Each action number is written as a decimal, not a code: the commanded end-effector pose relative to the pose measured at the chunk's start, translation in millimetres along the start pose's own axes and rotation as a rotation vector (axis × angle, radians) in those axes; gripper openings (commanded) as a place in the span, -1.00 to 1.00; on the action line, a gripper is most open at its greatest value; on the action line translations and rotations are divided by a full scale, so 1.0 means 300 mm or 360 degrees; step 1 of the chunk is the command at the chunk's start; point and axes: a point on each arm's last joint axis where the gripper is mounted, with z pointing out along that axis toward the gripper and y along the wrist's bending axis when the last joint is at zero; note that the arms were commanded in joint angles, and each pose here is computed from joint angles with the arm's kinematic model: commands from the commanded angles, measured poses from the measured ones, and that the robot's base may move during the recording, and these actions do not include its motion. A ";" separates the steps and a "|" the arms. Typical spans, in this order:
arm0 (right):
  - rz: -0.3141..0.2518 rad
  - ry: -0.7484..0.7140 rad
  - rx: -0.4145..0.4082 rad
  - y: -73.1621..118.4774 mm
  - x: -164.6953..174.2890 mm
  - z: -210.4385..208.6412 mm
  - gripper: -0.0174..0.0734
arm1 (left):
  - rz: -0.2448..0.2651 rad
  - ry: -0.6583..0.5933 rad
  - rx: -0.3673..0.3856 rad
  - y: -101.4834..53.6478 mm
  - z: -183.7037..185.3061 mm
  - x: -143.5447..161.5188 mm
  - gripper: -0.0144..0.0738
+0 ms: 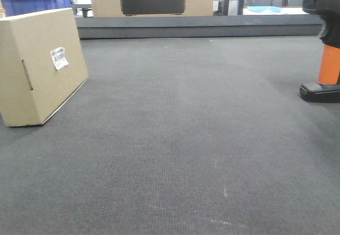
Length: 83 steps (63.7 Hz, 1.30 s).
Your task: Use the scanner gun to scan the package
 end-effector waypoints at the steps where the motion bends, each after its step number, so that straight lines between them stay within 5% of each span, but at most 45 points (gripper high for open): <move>1: -0.0021 0.0032 -0.0010 0.002 0.002 -0.030 0.44 | -0.0083 -0.0151 -0.0019 0.042 -0.060 0.038 -0.70; 4: -0.0020 0.0043 -0.0013 0.002 0.001 -0.047 0.37 | -0.0114 -0.0197 -0.0058 0.069 -0.081 0.064 -0.93; 12: 0.0006 0.0042 -0.0018 0.003 -0.003 -0.097 -0.19 | -0.0198 -0.0286 -0.0192 0.137 -0.120 0.148 -0.92; 22: 0.0021 -0.0032 -0.0030 0.004 -0.016 -0.152 -0.97 | -0.0216 -0.0450 -0.0222 0.159 -0.154 0.260 -0.91; 29: 0.0099 -0.0093 -0.0046 0.005 -0.022 -0.194 -0.99 | -0.0224 -0.0581 -0.0173 0.152 -0.182 0.328 -0.89; 53: 0.0092 -0.0270 -0.0093 0.009 -0.014 -0.321 -0.99 | -0.0226 -0.0894 -0.0142 0.148 -0.285 0.519 -0.89; 83: 0.0092 -0.0402 -0.0103 0.008 -0.022 -0.358 -0.99 | -0.0215 -0.0907 -0.0214 0.159 -0.328 0.570 -0.89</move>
